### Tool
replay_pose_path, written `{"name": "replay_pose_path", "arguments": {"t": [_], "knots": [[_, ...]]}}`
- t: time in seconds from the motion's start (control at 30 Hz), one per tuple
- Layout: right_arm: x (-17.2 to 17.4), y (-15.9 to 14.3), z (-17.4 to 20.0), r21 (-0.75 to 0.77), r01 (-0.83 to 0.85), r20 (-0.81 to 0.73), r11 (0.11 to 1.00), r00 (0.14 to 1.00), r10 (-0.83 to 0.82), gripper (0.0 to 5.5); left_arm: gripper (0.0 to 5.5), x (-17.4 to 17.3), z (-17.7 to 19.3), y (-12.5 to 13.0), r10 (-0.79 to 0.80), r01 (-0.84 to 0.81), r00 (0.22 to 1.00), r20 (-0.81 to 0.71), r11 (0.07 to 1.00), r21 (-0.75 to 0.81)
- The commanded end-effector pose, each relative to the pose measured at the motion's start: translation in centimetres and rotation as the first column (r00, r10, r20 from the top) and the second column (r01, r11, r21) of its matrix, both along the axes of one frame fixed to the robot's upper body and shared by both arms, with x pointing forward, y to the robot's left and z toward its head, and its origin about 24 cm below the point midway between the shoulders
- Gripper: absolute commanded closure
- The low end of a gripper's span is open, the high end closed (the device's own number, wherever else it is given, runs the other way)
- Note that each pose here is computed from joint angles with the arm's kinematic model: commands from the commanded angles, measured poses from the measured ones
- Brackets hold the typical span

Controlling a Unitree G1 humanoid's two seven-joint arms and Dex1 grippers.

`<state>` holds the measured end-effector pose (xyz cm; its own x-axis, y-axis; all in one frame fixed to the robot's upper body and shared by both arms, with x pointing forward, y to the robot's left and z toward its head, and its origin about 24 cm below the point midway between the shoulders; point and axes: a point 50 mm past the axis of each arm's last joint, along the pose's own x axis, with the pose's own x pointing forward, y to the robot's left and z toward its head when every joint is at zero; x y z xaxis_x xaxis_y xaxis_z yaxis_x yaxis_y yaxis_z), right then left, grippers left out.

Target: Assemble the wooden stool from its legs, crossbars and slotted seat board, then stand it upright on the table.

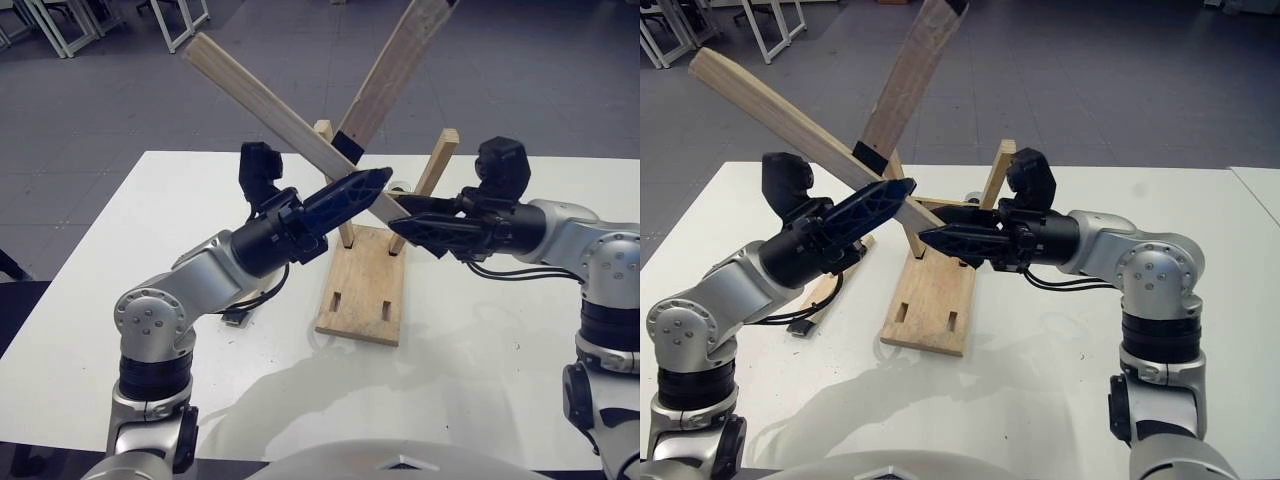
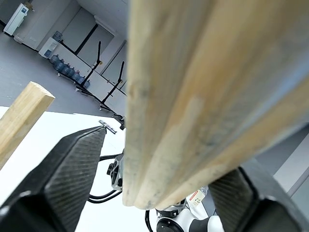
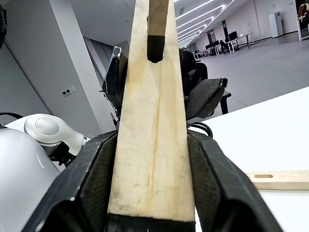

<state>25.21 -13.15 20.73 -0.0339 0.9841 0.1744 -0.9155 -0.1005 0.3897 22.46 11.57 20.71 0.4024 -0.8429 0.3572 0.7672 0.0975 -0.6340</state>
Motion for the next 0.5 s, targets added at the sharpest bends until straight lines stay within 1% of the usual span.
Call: {"name": "replay_pose_path", "arguments": {"t": [0.03, 0.17, 0.3, 0.43, 0.47, 0.5], "knots": [[0.1, 0.0, 0.2, -0.002, -0.004, 0.014, 1.000, 1.000, 0.004, 3.43, 2.70, 0.2, 0.3, 0.2, 0.004, -0.005, 1.000, 0.023, 1.000, 0.025], [0.2, -0.1, 0.3, 0.000, 0.006, 0.014, 1.000, 1.000, -0.006, 3.43, 3.27, 0.2, 0.0, 0.3, 0.009, -0.010, 1.000, 0.023, 0.999, 0.046], [-0.1, 0.1, 0.1, -0.004, 0.013, 0.005, 1.000, 1.000, -0.013, 3.43, 3.34, 0.9, -0.5, 0.7, 0.078, -0.081, 0.996, 0.034, 0.993, 0.081], [-0.4, 0.0, -0.3, -0.026, -0.001, -0.002, 1.000, 1.000, 0.001, 3.43, 3.39, 1.5, -0.7, 1.3, 0.114, -0.116, 0.993, 0.028, 0.990, 0.081], [-0.4, 0.0, -0.3, -0.035, 0.001, 0.000, 0.999, 1.000, -0.001, 3.05, 3.40, 1.5, -0.8, 1.4, 0.115, -0.117, 0.993, 0.022, 0.990, 0.079], [-0.4, -0.1, -0.4, -0.044, -0.003, 0.004, 0.999, 1.000, 0.004, 2.93, 3.41, 1.4, -0.9, 1.5, 0.112, -0.113, 0.994, 0.018, 0.991, 0.076]]}}
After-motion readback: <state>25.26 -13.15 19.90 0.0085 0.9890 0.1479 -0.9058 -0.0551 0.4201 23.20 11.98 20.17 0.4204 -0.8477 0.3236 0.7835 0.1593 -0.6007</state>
